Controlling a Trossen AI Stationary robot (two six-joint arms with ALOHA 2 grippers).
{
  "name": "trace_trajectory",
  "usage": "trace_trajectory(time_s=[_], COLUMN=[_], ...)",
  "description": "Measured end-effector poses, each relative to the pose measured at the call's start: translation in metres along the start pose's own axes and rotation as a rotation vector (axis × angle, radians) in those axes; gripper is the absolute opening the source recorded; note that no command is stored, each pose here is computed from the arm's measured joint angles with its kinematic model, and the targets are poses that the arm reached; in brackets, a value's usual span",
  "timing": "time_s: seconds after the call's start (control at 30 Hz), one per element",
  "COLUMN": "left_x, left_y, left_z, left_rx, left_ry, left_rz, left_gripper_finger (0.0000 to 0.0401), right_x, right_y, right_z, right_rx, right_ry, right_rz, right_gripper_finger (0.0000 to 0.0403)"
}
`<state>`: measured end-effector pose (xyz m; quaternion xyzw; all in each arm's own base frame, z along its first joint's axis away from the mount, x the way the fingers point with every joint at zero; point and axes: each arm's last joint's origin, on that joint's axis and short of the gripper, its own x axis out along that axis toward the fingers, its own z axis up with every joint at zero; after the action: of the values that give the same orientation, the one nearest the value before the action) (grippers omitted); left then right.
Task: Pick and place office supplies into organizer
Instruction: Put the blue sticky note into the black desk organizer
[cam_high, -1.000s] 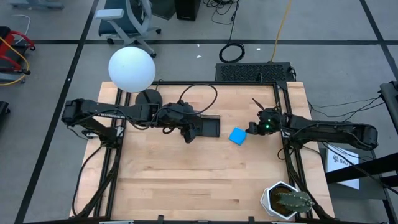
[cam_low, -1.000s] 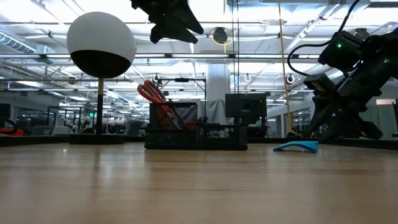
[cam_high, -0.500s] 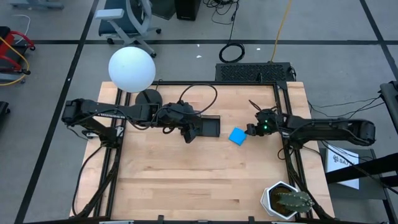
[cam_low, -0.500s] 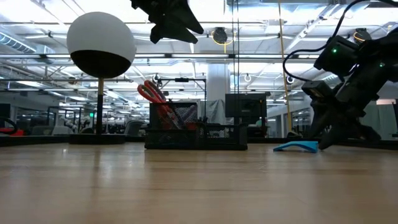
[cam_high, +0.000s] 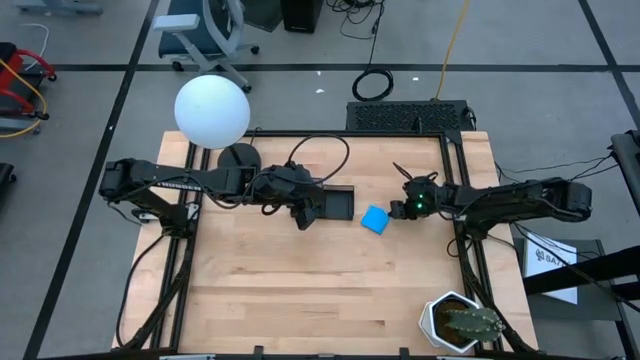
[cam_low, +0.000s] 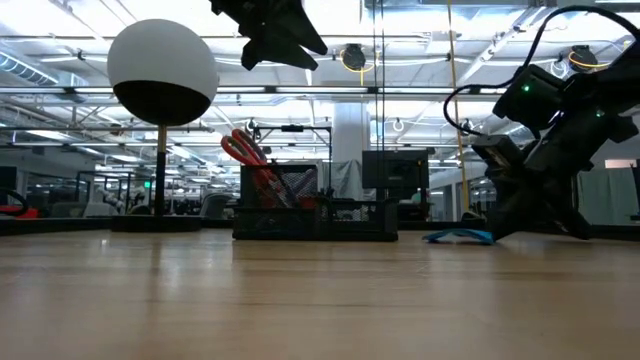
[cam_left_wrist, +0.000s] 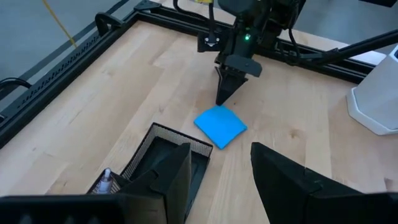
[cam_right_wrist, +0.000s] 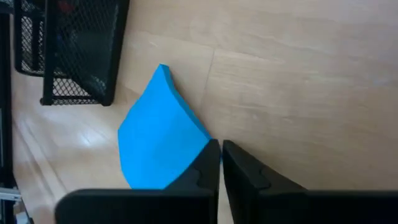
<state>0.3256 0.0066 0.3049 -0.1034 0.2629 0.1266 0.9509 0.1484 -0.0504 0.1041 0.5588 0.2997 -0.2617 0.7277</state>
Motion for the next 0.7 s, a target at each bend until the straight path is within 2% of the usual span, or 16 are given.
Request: trace_trajectory(time_s=[0.17, 0.33, 0.5, 0.7], left_x=[0.0, 0.0, 0.0, 0.0], left_y=[0.0, 0.0, 0.0, 0.0], left_z=[0.0, 0.0, 0.0, 0.0], left_rx=[-0.002, -0.004, -0.004, -0.005], left_ry=[0.0, 0.0, 0.0, 0.0], left_rz=[0.0, 0.0, 0.0, 0.001], left_gripper_finger=[0.0173, 0.0173, 0.0173, 0.0173], right_x=[0.0, -0.002, -0.003, -0.005], right_y=[0.005, 0.016, 0.022, 0.028], right_z=[0.004, 0.009, 0.011, 0.012], right_rx=[-0.004, -0.006, 0.002, -0.033], right_ry=[-0.048, -0.081, -0.109, -0.059], right_rz=[0.05, 0.172, 0.229, 0.324], right_gripper_finger=[0.0001, 0.0001, 0.0, 0.0013])
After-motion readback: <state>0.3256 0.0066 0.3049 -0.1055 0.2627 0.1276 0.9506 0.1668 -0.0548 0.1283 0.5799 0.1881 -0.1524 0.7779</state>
